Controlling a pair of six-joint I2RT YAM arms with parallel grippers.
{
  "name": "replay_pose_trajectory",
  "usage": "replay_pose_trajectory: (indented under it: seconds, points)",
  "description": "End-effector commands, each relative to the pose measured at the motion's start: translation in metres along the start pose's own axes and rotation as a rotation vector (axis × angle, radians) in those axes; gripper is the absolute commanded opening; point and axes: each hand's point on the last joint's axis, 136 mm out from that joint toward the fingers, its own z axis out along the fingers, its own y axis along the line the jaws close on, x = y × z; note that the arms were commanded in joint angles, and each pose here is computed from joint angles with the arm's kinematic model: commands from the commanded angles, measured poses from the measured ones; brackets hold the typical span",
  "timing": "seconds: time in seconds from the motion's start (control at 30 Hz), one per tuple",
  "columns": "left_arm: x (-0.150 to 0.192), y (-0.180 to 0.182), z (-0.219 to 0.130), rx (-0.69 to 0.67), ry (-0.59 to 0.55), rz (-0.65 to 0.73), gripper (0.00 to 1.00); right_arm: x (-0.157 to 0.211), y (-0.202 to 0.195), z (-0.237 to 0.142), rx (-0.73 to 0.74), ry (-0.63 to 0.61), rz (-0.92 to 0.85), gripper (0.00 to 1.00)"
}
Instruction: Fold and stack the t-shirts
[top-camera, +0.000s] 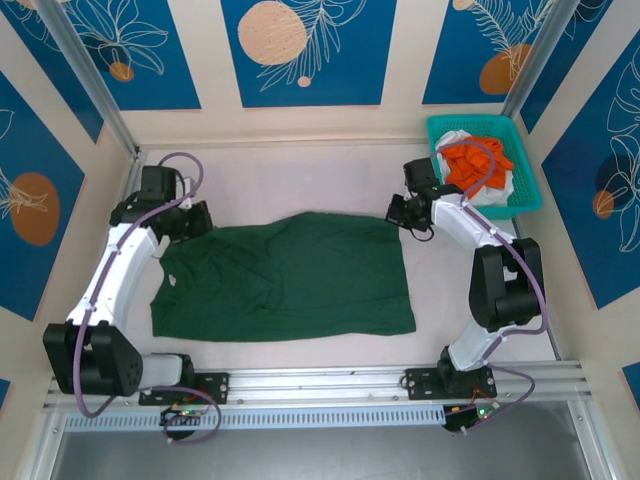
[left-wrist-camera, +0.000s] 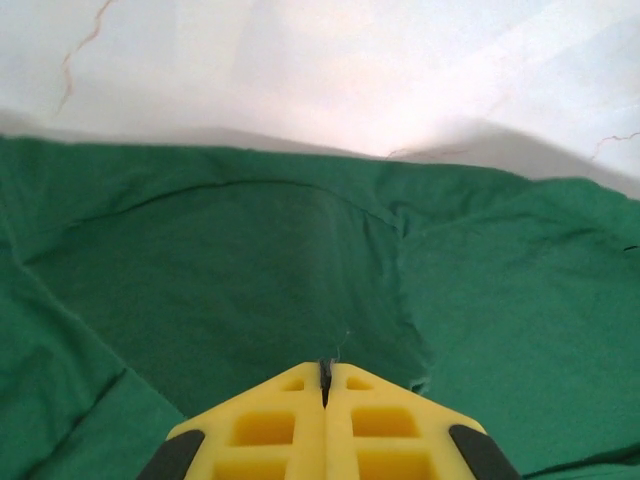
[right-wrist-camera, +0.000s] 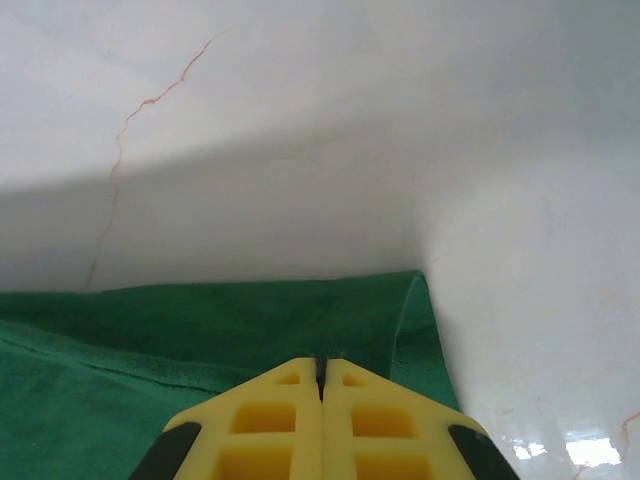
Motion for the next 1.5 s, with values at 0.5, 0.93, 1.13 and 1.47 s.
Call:
replay_pose_trajectory:
  seconds: [0.5, 0.93, 1.13, 1.47]
  points:
    - [0.056, 0.028, -0.017, -0.048, 0.083, -0.149, 0.00, 0.029, -0.028, -0.007, -0.002, 0.024, 0.061, 0.00]
    - [0.053, 0.101, -0.057, -0.430, -0.161, -0.299, 0.57, 0.070, -0.066, -0.009, 0.122, 0.117, 0.200, 0.34]
    - [0.036, 0.103, -0.034, -0.435, -0.091, -0.251, 0.66, 0.058, -0.069, -0.029, 0.062, 0.056, 0.349, 0.38]
    - [0.003, 0.127, 0.054, -0.226, 0.107, -0.343, 0.58, 0.045, -0.006, -0.001, -0.105, 0.172, 0.263, 0.34]
